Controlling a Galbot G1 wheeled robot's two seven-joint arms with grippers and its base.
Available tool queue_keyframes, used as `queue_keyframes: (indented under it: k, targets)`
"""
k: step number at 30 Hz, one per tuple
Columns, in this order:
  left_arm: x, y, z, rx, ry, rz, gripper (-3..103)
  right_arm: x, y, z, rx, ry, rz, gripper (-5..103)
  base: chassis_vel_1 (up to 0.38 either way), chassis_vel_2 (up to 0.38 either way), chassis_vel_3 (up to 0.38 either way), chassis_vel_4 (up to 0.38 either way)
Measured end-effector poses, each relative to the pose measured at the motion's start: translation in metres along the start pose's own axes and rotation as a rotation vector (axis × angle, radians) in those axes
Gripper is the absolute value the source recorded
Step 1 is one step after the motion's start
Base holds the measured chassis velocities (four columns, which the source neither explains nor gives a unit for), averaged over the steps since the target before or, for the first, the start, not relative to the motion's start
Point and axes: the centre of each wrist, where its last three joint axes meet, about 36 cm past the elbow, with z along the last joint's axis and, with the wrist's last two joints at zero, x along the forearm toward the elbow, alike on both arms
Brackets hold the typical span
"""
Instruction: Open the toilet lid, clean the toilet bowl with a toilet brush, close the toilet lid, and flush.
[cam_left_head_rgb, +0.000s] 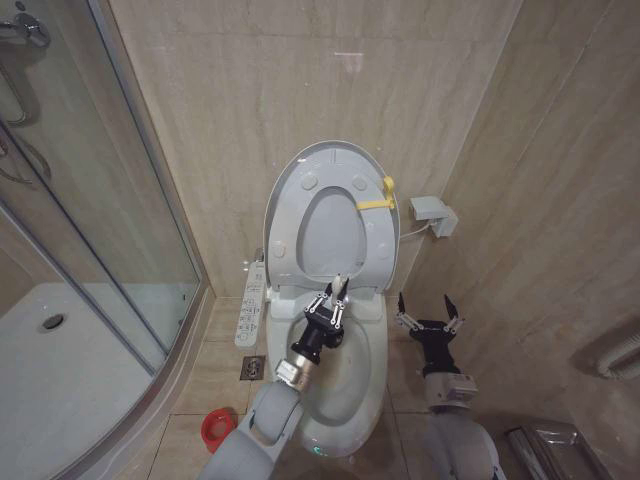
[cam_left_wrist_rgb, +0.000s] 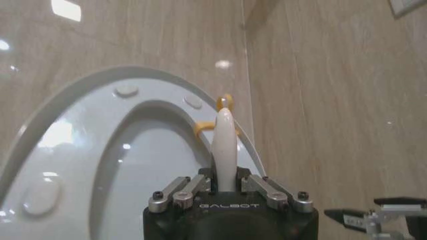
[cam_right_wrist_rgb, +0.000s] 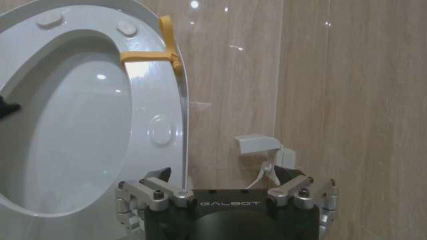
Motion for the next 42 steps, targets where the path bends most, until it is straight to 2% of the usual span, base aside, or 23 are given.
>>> queue_keyframes:
  k: [8,12,14,15,18,19,22,25,34,37,40,42]
  targets:
    - [0.006,-0.002,0.000,-0.008,0.008,0.002,19,0.000,0.000,0.000,0.000,0.000,0.000,100,0.000,0.000,0.000,0.000]
    - [0.003,-0.001,0.016,-0.008,0.024,0.006,19,0.000,0.000,0.000,0.000,0.000,0.000,100,0.000,0.000,0.000,0.000]
    - [-0.002,-0.004,0.036,0.009,0.043,0.006,19,0.000,0.000,0.000,0.000,0.000,0.000,100,0.000,0.000,0.000,0.000]
    - [-0.002,-0.004,0.036,0.009,0.043,0.006,19,0.000,0.000,0.000,0.000,0.000,0.000,100,0.000,0.000,0.000,0.000]
    - [-0.010,-0.012,0.075,0.046,0.097,0.013,19,0.000,0.000,0.000,0.000,0.000,0.000,100,0.000,0.000,0.000,0.000]
    - [-0.010,-0.012,0.075,0.046,0.097,0.013,19,0.000,0.000,0.000,0.000,0.000,0.000,100,0.000,0.000,0.000,0.000]
    - [-0.017,-0.022,0.113,0.073,0.145,0.030,19,0.000,0.000,0.000,0.000,0.000,0.000,100,0.000,0.000,0.000,0.000]
    - [-0.022,-0.026,0.130,0.078,0.164,0.036,19,0.000,0.000,0.000,0.000,0.000,0.000,100,0.000,0.000,0.000,0.000]
    - [-0.039,-0.029,0.152,0.075,0.179,0.061,19,0.000,0.000,0.000,0.000,0.000,0.000,100,0.000,0.000,0.000,0.000]
    - [-0.029,-0.026,0.167,0.066,0.223,0.067,19,0.000,0.000,0.000,0.000,0.000,0.000,100,0.000,0.000,0.000,0.000]
    - [-0.029,-0.021,0.168,0.064,0.213,0.066,19,0.000,0.000,0.000,0.000,0.000,0.000,100,0.000,0.000,0.000,0.000]
    - [-0.039,-0.022,0.157,0.066,0.172,0.073,19,0.000,0.000,0.000,0.000,0.000,0.000,100,0.000,0.000,0.000,0.000]
